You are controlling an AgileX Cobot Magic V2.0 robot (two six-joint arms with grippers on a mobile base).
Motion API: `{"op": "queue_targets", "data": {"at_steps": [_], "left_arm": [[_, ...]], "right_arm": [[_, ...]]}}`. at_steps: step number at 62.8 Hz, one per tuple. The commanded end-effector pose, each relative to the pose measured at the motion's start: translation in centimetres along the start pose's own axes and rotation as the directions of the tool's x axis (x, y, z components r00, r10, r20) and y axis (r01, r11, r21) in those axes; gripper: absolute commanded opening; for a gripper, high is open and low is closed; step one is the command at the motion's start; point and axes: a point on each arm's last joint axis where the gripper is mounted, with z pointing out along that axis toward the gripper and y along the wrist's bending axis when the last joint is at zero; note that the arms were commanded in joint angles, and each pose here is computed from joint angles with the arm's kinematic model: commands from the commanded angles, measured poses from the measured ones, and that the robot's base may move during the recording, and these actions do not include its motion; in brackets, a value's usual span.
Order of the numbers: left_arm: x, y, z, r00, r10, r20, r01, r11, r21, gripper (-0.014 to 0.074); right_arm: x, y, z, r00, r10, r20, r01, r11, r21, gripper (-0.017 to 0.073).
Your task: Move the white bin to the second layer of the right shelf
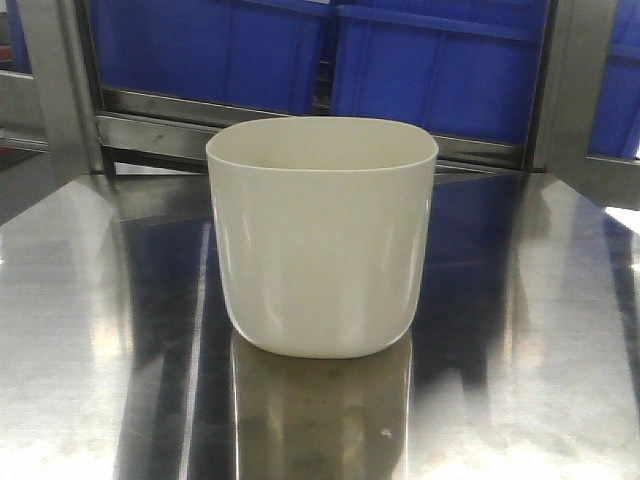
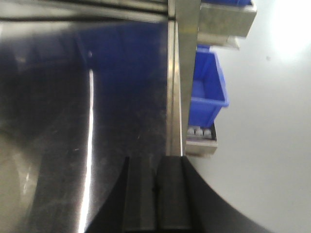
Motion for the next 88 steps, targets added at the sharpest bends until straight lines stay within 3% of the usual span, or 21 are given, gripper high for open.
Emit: {"op": "queue_targets", "data": {"at_steps": [1,10,28,37,50,56,70,81,88], "left_arm": [[0.4,0.0,0.0,0.998,-0.009,0.061,0.009,1.0,0.001,0.0085],[0.4,0.0,0.0,0.998,-0.009,0.061,0.009,1.0,0.001,0.0085],[0.4,0.0,0.0,0.998,-0.009,0.061,0.009,1.0,0.001,0.0085],[0.4,0.0,0.0,0.998,-0.009,0.061,0.009,1.0,0.001,0.0085],[0.4,0.0,0.0,0.998,-0.009,0.061,0.009,1.0,0.001,0.0085],[0.4,0.0,0.0,0.998,-0.009,0.061,0.009,1.0,0.001,0.0085],[0.4,0.0,0.0,0.998,-0.009,0.061,0.009,1.0,0.001,0.0085],[0.4,0.0,0.0,0.998,-0.009,0.061,0.009,1.0,0.001,0.0085],[0.4,0.0,0.0,0.998,-0.009,0.061,0.009,1.0,0.001,0.0085]], "right_arm": [[-2.9,0.1,0.7,1.0,0.0,0.028,0.0,1.0,0.004,0.0055],[-5.3,0.4,2.2,0.997,0.012,-0.074,-0.012,1.0,0.001,0.0055],[-9.4,1.3,4.9,0.958,0.088,-0.273,-0.099,0.995,-0.027,0.0056],[-11.0,2.9,5.9,0.928,0.091,-0.362,-0.124,0.99,-0.07,0.0056],[-12.7,5.3,7.8,0.861,0.16,-0.483,-0.216,0.974,-0.062,0.0062],[-13.4,6.7,8.4,0.837,0.137,-0.531,-0.206,0.976,-0.074,0.0125],[-15.0,10.0,9.3,0.812,0.074,-0.579,-0.181,0.975,-0.128,0.0447],[-16.1,13.2,9.5,0.815,0.006,-0.579,-0.166,0.96,-0.224,0.0465],[-16.4,14.8,10.4,0.78,-0.011,-0.625,-0.184,0.952,-0.246,0.0465]]}}
